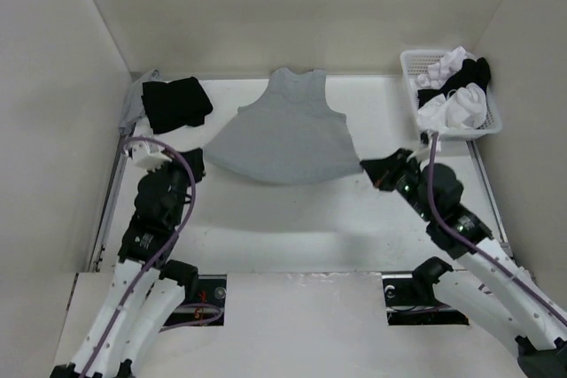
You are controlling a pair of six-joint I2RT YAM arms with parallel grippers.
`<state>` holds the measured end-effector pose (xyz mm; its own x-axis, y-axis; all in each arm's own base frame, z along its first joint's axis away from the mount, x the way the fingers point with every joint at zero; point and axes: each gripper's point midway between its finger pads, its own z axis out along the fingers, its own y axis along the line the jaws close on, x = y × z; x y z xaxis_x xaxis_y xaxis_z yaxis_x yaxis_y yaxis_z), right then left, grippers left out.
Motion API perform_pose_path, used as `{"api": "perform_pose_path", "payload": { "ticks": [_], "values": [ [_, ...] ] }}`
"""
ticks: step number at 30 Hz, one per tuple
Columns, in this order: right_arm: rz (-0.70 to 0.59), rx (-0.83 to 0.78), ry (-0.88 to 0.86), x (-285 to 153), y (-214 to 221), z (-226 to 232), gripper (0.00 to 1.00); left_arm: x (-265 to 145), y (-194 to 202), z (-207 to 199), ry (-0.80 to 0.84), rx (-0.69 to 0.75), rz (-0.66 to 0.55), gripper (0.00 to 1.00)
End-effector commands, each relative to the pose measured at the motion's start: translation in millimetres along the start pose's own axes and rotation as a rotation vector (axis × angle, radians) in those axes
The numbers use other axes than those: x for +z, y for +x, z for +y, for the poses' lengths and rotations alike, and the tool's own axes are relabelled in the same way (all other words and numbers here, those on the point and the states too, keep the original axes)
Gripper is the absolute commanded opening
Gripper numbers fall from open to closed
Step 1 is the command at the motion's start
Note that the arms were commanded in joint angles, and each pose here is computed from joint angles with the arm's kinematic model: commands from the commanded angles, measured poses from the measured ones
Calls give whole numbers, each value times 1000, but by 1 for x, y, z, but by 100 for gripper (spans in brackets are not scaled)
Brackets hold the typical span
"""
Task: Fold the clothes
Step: Flatten the tank top out, then fold the tank top
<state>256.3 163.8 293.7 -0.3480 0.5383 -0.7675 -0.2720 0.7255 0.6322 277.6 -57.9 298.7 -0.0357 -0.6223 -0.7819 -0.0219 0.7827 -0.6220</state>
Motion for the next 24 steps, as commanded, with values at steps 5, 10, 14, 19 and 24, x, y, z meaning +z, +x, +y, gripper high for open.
{"api": "perform_pose_path", "payload": {
  "ticks": [5,10,14,19,24],
  "values": [
    [232,137,45,-39,134,-46,0,-59,84,75,-119,-57,179,0],
    [373,179,59,-76,180,-45,0,-83,82,70,-114,-132,202,0],
    [366,143,47,-81,175,-28,0,-77,60,67,-137,-125,128,0],
    [253,13,100,-12,133,-24,0,-14,44,39,-132,-64,45,0],
    [97,52,93,84,47,-32,0,89,14,39,-215,-67,-79,0]
  ]
}}
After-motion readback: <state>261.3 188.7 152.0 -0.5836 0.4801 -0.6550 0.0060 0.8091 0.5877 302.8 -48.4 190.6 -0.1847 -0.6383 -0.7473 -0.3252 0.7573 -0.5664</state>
